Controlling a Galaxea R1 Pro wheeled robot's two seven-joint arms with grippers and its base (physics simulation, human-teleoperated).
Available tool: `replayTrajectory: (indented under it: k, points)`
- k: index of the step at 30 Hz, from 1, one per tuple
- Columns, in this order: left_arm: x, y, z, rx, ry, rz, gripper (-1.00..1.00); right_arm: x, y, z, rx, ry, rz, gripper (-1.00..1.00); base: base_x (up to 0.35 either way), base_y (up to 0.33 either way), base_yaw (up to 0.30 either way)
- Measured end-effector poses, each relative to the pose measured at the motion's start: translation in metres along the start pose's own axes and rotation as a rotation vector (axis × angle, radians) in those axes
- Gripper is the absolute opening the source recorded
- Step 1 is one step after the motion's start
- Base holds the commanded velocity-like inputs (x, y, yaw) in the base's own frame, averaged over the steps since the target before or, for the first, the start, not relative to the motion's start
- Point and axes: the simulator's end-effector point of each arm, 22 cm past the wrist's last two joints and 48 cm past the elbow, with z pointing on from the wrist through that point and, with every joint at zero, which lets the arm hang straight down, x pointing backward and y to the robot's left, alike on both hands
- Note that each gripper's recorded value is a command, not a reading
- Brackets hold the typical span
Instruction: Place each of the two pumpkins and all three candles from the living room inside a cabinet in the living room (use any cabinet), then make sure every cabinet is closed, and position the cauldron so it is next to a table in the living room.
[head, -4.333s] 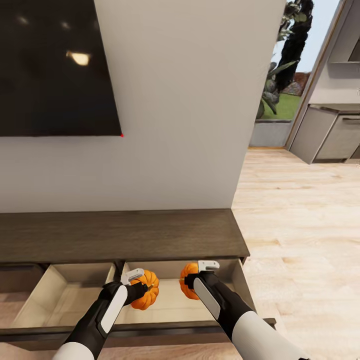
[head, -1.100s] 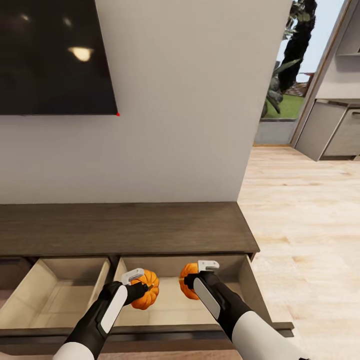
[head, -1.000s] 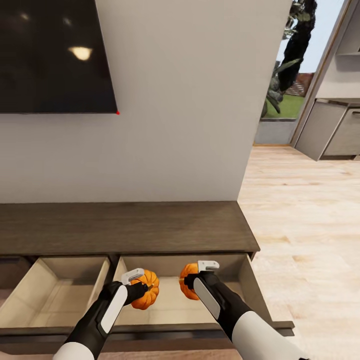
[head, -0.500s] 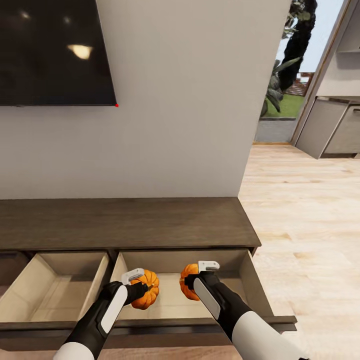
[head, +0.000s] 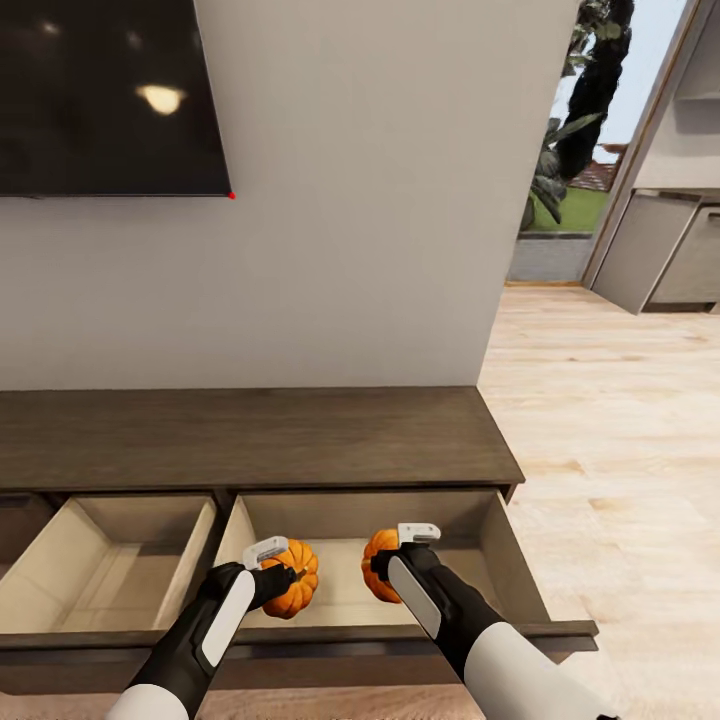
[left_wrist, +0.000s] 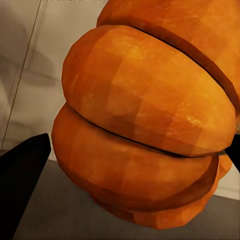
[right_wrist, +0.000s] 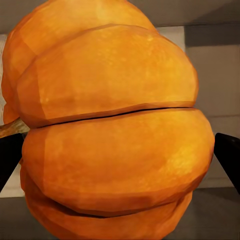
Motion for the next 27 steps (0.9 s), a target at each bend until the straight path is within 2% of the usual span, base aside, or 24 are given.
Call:
replayTrajectory:
  k: [5, 12, 18, 22, 27]
  points:
    - [0.000, -0.001, 0.000, 0.007, 0.000, -0.001, -1.00, 0.000, -0.001, 0.000, 0.002, -0.001, -0.001, -1.00, 0.006, 0.000, 0.000]
    - [0.000, -0.001, 0.000, 0.007, 0.001, 0.001, -1.00, 0.000, -0.001, 0.000, 0.002, 0.000, -0.001, -1.00, 0.212, 0.000, 0.000]
    - [-0.002, -0.001, 0.000, 0.006, -0.007, -0.001, -1.00, 0.001, -0.001, 0.000, 0.003, 0.004, -0.003, -1.00, 0.037, 0.000, 0.000]
    - [-0.003, 0.001, 0.005, 0.004, -0.033, -0.009, -1.00, 0.017, -0.003, 0.008, 0.008, 0.044, -0.019, -1.00, 0.002, 0.000, 0.000]
    - [0.002, 0.005, 0.015, 0.002, -0.036, -0.010, -1.00, 0.026, -0.005, 0.017, 0.010, 0.052, -0.019, -1.00, 0.000, 0.000, 0.000]
